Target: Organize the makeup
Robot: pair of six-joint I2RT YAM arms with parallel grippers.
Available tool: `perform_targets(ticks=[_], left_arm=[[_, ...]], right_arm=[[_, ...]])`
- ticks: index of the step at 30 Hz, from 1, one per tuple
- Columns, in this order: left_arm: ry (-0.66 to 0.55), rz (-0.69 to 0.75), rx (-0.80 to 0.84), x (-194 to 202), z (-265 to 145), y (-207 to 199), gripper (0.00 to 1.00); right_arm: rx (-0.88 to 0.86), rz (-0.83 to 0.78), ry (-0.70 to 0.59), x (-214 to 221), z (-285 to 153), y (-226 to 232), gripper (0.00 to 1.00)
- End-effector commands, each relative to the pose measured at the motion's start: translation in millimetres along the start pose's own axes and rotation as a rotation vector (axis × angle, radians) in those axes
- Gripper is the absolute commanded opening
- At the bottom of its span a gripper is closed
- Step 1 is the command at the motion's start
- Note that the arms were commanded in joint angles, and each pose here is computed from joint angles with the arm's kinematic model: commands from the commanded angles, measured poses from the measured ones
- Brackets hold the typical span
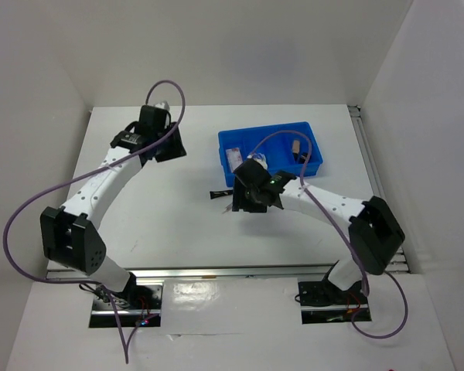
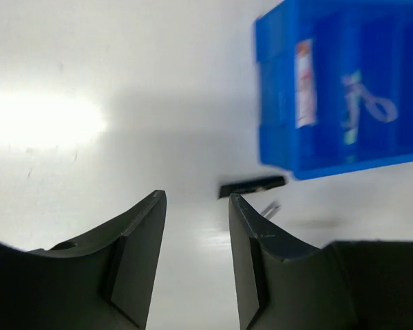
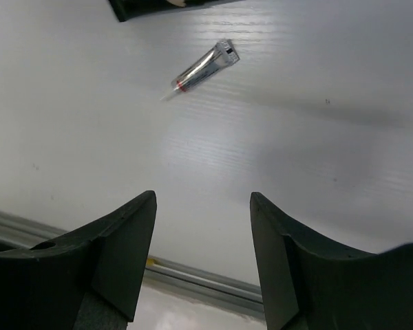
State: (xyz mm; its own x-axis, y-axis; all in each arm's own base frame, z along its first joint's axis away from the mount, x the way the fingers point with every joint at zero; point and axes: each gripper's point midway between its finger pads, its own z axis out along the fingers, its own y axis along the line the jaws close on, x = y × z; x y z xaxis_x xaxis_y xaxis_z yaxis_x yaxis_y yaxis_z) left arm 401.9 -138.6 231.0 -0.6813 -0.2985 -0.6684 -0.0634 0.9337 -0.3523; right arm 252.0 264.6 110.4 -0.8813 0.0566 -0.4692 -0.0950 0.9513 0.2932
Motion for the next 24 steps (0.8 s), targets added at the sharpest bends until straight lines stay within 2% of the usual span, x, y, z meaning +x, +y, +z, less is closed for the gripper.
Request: perform_targets(ticks=[1,4,8,12,18,21,24], left_arm=[[0.05,0.013,-0.092,26.5,-3.4,24.2,0.54],[0.047,0.007,-0.098,26.8,-5.5,28.6,0.53],[0.032,0.008,-0.121,29.7,-12.5,35.9,0.53],[-0.011,-0.001,-0.105,23.0,-16.6,36.3,0.53],[0.003,0.003,-0.12,25.0,-14.1,41.9,0.53],[0.008,0.013,-0.112,27.2,-12.5,41.6,0.53],[0.02,0.014,-0.108,29.7,-9.6,41.1,0.53]], right_arm=[[-0.011,0.219,-0.056,-11.1,21.4,11.6,0.64],[-0.005,0.264,-0.049,-13.2,41.0,17.9,0.64],[0.002,0.216,-0.04,-16.1,63.7,33.2,0.64],[0.091,0.169,-0.05,-21.9,85.9,35.9,0.64],[0.186,0.159,-0.048,-11.2,108.8,33.0,0.63],[0.265,0.144,-0.045,-3.2,110.5,24.7,0.6],[0.313,0.131,-0.045,2.1,113.2,18.2,0.52]])
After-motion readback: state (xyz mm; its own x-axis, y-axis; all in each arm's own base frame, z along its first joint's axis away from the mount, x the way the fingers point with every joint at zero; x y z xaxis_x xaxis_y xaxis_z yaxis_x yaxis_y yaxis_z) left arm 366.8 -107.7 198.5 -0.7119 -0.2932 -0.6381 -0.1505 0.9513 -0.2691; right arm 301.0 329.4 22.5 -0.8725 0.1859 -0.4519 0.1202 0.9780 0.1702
